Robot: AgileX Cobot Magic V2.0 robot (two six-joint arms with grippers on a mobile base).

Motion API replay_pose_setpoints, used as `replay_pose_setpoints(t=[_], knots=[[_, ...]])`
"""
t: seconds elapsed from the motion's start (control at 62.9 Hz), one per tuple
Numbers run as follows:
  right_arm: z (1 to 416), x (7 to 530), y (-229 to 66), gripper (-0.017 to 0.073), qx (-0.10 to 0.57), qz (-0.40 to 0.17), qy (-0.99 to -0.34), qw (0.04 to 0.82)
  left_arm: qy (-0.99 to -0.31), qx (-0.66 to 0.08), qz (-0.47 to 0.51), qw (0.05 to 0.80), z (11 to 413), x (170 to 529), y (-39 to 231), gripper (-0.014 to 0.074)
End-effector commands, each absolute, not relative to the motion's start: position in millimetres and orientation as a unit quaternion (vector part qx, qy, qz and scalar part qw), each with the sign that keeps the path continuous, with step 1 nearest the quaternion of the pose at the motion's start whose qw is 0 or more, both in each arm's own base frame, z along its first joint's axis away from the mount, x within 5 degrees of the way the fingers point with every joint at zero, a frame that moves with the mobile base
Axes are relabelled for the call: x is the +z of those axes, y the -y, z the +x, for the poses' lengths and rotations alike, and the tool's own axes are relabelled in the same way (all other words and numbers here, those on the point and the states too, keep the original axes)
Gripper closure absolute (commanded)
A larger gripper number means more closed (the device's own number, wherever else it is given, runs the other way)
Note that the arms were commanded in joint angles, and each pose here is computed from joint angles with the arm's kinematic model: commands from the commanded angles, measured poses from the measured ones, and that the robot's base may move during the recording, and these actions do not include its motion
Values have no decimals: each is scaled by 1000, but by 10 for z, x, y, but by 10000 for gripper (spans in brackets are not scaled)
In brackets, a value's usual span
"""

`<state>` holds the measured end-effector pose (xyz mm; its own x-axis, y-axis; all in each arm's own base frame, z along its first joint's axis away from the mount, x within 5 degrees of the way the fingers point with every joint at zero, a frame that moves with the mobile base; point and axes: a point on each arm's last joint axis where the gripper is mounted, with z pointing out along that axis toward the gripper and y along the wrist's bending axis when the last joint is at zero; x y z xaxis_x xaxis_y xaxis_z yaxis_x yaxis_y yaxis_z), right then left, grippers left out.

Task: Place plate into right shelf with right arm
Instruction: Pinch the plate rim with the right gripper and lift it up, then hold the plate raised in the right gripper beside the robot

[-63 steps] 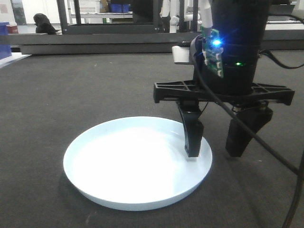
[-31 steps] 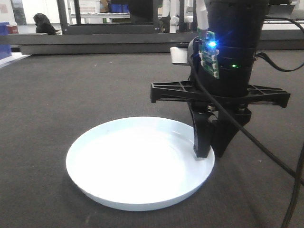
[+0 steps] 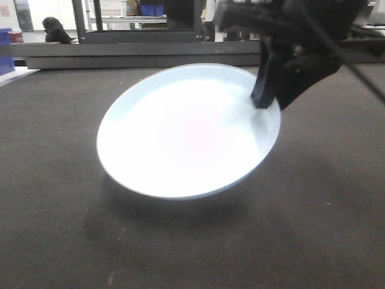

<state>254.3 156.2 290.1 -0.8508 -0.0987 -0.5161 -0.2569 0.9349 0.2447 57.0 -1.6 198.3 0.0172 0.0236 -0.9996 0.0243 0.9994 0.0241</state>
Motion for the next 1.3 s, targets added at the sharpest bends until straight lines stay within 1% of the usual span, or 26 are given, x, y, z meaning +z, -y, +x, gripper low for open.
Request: replay_pose_setpoints(t=[0.0,0.08,0.159,0.398,0.573,0.764,1.05,1.161,1.289], knots=[[2462,3191,-1402,510,169,-121,-907,367,-669,-2,7,744,562,2035,6,722],[2364,3222,-1236,510,164,-129,-887,411,-669,-2,7,744,562,2035,6,722],[2282,3229,-1030,510,155,-117,-872,450,-669,-2,7,744,562,2035,6,722],[2000,3213,-459,510,119,-27,-821,557,-669,-2,7,744,562,2035,6,722],[1745,3144,-185,510,87,24,-773,628,-669,-2,7,744,562,2035,6,722],[1433,3103,-95,510,76,37,-741,666,-669,-2,7,744,562,2035,6,722],[959,3150,-65,510,44,-5,-693,719,-669,-2,7,744,562,2035,6,722],[826,3219,-56,510,45,-5,-665,745,-669,-2,7,744,562,2035,6,722],[761,3244,-52,510,46,-5,-653,756,-669,-2,7,744,562,2035,6,722]])
